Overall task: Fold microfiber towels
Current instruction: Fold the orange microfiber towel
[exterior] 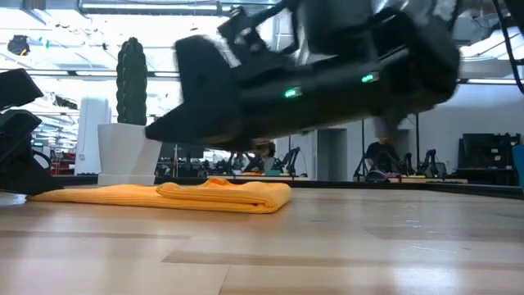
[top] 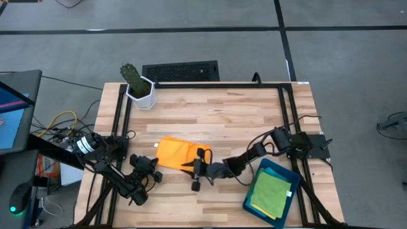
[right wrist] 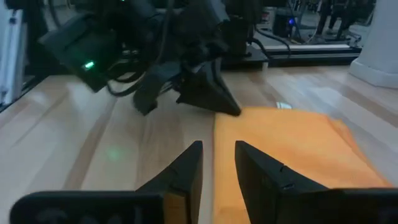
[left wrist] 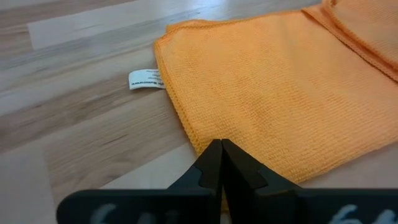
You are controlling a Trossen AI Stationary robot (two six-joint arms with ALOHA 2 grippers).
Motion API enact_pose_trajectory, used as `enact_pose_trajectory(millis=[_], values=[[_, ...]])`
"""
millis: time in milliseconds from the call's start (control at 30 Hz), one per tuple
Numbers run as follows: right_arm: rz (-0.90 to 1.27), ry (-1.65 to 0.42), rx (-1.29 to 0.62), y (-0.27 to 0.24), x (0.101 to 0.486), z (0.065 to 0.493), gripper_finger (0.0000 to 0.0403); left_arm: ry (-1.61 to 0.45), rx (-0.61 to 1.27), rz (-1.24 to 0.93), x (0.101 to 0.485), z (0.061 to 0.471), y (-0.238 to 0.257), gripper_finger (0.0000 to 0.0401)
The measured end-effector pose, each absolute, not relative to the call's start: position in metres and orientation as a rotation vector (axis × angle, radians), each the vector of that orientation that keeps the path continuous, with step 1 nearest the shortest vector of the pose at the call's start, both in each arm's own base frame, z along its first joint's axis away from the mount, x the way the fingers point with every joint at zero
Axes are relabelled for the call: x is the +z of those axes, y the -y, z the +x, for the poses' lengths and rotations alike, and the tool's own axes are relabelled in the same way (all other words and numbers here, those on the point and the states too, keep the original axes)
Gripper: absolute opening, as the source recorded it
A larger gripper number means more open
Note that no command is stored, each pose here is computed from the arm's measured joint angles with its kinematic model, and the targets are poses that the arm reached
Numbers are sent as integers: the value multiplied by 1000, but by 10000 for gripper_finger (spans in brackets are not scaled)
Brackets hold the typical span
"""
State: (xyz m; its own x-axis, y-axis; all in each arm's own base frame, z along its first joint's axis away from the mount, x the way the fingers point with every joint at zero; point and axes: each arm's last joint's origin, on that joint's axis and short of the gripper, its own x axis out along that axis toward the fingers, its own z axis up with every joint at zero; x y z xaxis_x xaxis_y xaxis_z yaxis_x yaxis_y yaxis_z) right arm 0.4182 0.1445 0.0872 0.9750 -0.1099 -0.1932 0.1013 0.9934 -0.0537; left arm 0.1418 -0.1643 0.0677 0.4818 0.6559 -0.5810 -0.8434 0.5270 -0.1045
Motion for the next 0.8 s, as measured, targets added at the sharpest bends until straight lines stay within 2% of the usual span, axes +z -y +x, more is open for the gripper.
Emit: enact_pose_trajectory(millis=[200, 333, 567, 667, 800], values=[[-13, -240, -106, -133, 76, 435, 118, -516, 940, -392, 68, 142, 164, 0], [-7, -327, -116, -132, 60, 431, 118, -554, 963, -376, 76, 142, 165, 0], [11, -356, -129, -131, 46, 430, 118, -517, 1039, -312, 140, 144, 171, 0], [12, -357, -131, -130, 46, 430, 118, -505, 1019, -366, 160, 147, 176, 0], [12, -345, -132, -129, 47, 431, 118, -482, 963, -498, 146, 151, 184, 2]])
